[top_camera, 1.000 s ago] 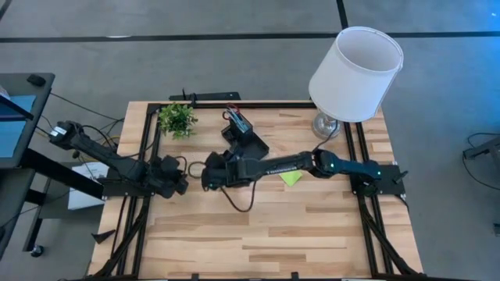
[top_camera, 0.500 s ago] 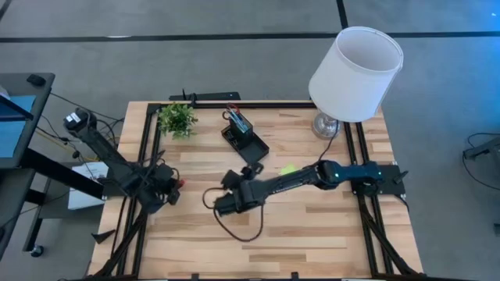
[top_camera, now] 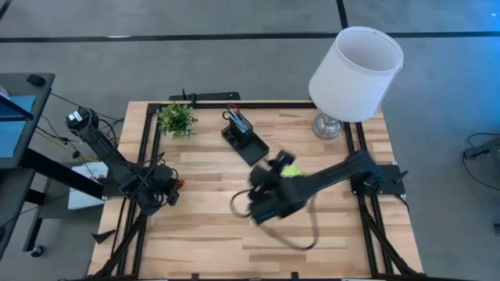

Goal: Pick and place office supplies into organizer
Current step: Put the orange eraser into the desk organizer

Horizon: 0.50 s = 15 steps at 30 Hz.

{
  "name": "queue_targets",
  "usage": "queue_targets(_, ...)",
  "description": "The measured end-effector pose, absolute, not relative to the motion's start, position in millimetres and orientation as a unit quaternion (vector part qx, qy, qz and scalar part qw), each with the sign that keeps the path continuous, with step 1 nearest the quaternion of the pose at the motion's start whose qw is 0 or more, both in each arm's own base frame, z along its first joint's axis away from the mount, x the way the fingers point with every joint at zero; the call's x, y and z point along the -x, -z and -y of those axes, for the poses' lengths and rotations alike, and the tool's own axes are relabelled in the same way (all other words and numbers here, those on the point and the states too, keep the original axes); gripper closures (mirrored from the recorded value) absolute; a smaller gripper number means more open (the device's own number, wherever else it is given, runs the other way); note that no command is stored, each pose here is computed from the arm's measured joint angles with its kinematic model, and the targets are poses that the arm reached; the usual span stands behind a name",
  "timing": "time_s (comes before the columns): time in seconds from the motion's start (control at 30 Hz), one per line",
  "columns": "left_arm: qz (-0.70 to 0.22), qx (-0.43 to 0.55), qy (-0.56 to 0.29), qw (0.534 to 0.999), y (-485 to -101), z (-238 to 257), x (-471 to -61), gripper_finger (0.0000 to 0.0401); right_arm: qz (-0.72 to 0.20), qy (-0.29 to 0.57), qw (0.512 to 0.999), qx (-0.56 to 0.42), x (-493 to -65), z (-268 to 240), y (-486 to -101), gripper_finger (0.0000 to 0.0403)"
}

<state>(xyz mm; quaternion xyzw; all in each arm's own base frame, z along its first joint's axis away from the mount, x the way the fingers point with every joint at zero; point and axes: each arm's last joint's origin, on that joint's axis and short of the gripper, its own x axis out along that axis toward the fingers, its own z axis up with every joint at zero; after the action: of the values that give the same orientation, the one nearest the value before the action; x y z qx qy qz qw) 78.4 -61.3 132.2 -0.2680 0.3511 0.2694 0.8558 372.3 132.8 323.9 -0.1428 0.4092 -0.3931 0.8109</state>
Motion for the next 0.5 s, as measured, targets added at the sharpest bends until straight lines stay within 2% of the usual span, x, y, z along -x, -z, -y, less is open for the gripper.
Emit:
queue_targets(0.1,-0.352,0.264,-0.272,0.856,-131,61,-79,0.0298,-0.363,0.419,0.826,0.102,-337,-117,-351,0.0274)
queue_targets(0.17,-0.353,0.261,-0.273,0.856,-131,61,-79,0.0298,-0.318,0.451,0.829,0.091,-311,-111,-352,0.0278)
queue_targets(0.3,-0.352,0.251,-0.282,0.856,-129,62,-79,0.0298,-0.242,0.47,0.847,0.058,-280,-114,-301,0.0282)
queue_targets(0.4,-0.356,0.242,-0.288,0.855,-127,62,-80,0.0298,-0.219,0.45,0.866,0.015,-265,-119,-252,0.0283)
queue_targets(0.5,-0.359,0.236,-0.294,0.854,-125,63,-81,0.0298,-0.19,0.425,0.884,-0.033,-256,-124,-225,0.0283)
